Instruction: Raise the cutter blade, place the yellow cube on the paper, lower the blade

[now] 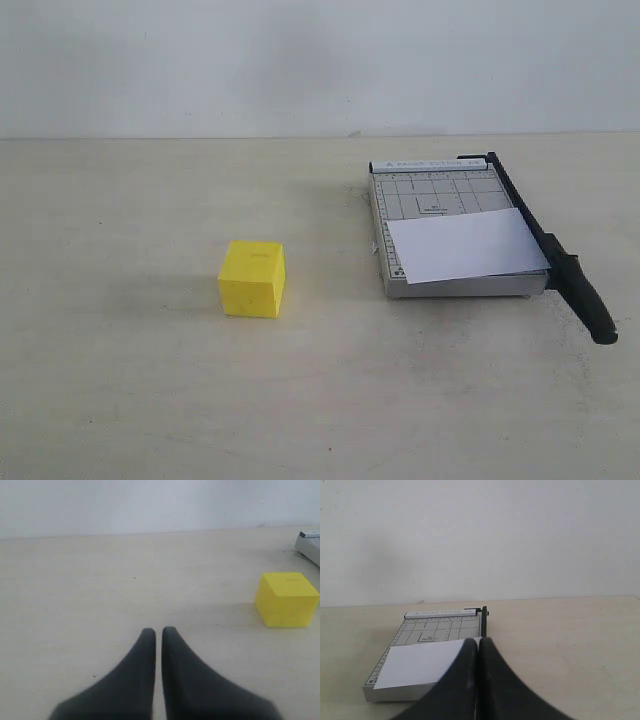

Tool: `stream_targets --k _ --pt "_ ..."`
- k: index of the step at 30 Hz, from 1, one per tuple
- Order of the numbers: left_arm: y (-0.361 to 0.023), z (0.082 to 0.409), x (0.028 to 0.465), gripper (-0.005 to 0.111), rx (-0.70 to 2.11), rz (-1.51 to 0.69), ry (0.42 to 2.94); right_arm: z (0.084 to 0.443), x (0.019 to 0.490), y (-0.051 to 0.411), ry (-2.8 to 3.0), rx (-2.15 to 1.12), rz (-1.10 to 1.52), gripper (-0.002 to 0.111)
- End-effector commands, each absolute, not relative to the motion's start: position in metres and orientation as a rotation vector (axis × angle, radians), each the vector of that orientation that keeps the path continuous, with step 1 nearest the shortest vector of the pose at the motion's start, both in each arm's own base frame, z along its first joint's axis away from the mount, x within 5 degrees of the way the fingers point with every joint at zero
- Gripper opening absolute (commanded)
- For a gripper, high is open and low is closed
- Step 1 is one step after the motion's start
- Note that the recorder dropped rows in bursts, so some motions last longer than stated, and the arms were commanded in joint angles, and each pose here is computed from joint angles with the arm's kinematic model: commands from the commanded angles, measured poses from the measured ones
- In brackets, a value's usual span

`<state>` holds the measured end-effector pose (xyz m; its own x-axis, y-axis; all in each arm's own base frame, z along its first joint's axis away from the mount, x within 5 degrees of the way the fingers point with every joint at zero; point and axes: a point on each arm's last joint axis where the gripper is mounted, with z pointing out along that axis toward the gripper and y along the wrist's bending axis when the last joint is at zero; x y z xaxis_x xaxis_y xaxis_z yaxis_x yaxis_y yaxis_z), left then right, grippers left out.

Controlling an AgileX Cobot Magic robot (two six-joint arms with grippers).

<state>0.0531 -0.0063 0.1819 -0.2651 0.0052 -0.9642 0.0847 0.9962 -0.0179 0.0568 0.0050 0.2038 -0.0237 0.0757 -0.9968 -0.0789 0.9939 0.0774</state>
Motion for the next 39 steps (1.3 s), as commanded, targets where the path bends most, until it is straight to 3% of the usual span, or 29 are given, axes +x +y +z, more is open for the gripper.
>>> stream_targets --k 1,6,9,14,18,20,28,39 --pt "-0.006 0.183 0.053 0.004 0.055 -0.074 1.822 0.205 0.056 0.005 1.571 -0.011 0.112 0.000" --pt "-0.006 0.183 0.053 0.004 0.055 -0.074 1.822 0.209 0.056 0.004 1.526 -0.004 0.113 0.000" --pt "-0.006 0.183 0.053 0.004 0.055 -0.074 1.822 0.216 0.056 0.003 1.453 0.176 0.298 0.000" --pt "-0.006 0.183 0.053 0.004 0.055 -0.074 1.822 0.229 0.053 -0.001 1.282 0.284 0.394 0.000" --pt "-0.006 0.183 0.053 0.004 0.055 -0.074 1.822 0.215 0.056 0.003 1.453 0.268 0.399 0.000" --pt "-0.006 0.183 0.053 0.004 0.055 -0.074 1.822 0.211 0.056 0.005 1.515 0.264 0.404 0.006" --pt "-0.006 0.183 0.053 0.004 0.055 -0.074 1.822 0.236 0.064 0.012 1.788 0.281 0.450 0.063" --pt "-0.006 0.183 0.053 0.004 0.055 -0.074 1.822 0.291 0.143 0.018 2.358 0.046 0.203 0.063"
